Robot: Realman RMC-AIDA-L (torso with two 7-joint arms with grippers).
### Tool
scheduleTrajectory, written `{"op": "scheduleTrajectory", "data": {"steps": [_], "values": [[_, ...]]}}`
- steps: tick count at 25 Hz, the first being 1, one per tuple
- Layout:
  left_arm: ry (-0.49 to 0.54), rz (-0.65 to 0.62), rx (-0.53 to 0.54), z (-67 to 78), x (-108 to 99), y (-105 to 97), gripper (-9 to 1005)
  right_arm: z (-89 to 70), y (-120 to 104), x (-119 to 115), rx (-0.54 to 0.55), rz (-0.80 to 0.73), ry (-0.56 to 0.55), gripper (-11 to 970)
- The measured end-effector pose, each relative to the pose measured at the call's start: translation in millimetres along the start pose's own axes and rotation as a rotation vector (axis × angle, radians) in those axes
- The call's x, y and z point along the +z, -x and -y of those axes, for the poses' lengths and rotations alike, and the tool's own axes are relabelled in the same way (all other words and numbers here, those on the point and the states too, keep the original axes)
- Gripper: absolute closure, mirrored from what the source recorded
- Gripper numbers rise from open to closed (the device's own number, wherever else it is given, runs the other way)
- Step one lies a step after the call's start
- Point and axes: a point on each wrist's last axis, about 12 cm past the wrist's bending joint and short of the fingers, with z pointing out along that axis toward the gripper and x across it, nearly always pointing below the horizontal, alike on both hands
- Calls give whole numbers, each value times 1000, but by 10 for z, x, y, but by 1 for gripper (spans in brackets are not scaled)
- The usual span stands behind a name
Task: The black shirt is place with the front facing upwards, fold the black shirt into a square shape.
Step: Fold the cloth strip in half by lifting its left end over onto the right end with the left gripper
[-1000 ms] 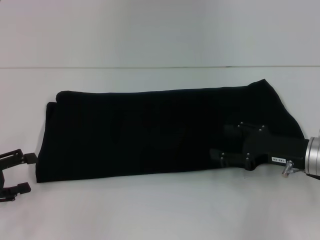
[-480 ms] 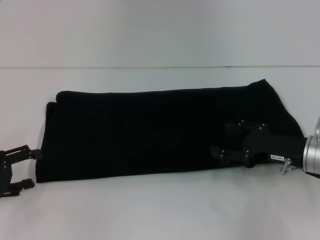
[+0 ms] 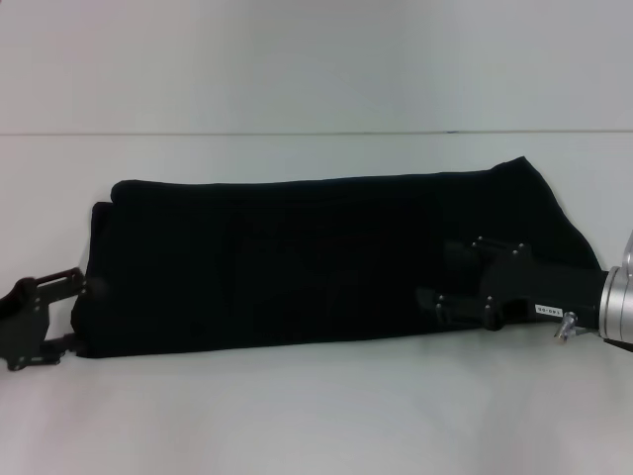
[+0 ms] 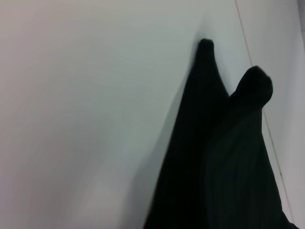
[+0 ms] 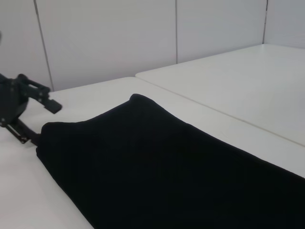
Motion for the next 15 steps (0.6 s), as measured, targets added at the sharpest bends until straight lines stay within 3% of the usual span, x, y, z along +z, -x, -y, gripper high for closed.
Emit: {"op": "scheduleTrajectory", "data": {"steps": [9, 15], "values": [[13, -15, 74, 234, 175, 93, 170, -1, 14, 2, 1, 7, 4, 108], [16, -14, 81, 247, 184, 103, 181, -11, 25, 19, 1, 10, 9, 108]]}}
